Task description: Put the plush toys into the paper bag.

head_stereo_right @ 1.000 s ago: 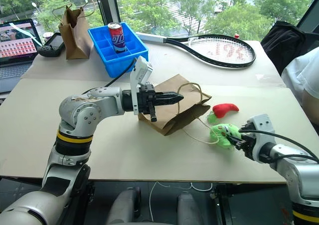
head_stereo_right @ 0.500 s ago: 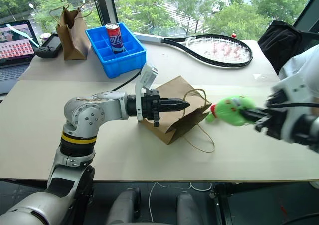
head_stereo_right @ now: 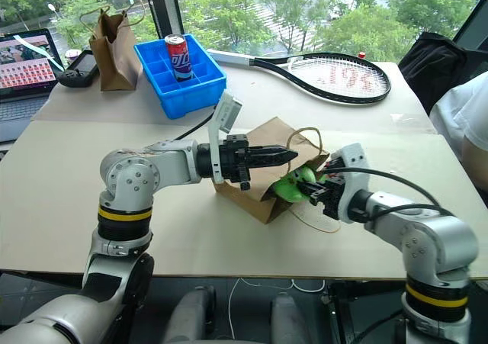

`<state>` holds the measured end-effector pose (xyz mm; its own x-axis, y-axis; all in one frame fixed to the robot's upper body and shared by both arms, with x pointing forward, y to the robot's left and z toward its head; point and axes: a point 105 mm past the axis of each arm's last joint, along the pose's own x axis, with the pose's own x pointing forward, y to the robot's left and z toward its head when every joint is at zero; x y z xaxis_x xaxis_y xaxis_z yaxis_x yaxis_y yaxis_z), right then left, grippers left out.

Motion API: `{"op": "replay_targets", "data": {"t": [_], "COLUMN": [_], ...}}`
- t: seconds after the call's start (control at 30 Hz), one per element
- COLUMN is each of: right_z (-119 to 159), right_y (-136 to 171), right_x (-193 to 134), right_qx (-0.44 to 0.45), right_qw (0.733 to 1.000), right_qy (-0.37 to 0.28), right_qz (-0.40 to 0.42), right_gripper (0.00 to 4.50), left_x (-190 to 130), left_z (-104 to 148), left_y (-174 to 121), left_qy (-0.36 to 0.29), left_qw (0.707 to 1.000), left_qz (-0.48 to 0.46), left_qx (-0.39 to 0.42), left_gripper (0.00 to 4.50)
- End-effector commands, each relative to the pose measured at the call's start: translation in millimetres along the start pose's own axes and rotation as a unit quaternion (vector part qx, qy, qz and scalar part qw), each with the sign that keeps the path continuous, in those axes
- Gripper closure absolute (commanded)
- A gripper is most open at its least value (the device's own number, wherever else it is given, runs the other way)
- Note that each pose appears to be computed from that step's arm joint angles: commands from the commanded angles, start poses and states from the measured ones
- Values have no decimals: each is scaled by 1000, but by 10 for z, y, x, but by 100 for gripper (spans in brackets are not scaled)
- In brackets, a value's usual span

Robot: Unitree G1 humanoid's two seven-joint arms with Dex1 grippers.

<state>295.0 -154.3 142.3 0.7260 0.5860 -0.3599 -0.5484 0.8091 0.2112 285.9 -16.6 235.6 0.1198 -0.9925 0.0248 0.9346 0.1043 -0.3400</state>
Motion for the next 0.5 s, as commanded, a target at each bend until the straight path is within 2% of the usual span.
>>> {"op": "replay_targets", "data": {"t": [0.03,0.13,0.2,0.33,0.4,0.43,0.5], "right_z": [74,56,40,-71,44,144,149], "right_y": [26,83,179,289,318,307,324], "right_x": [163,297,449,654,723,748,834], "right_qx": [8,30,85,140,206,261,279], "right_qw": [999,998,993,986,968,948,942], "right_qy": [-40,-55,-80,-84,-132,-169,-176], "right_qz": [-6,3,23,37,52,61,63], "right_gripper": [447,447,447,447,447,447,447], "left_x": [14,20,16,3,-1,-2,-7], "left_z": [112,121,123,127,127,130,129], "left_y": [-121,-127,-121,-97,-90,-83,-70], "left_qy": [-19,-20,-20,-23,-23,-25,-24], "left_qw": [999,999,999,999,999,999,999], "left_qz": [-19,-19,-16,-8,-4,-3,2], "left_qx": [17,19,23,24,26,27,32], "left_gripper": [450,450,450,450,450,450,450]}}
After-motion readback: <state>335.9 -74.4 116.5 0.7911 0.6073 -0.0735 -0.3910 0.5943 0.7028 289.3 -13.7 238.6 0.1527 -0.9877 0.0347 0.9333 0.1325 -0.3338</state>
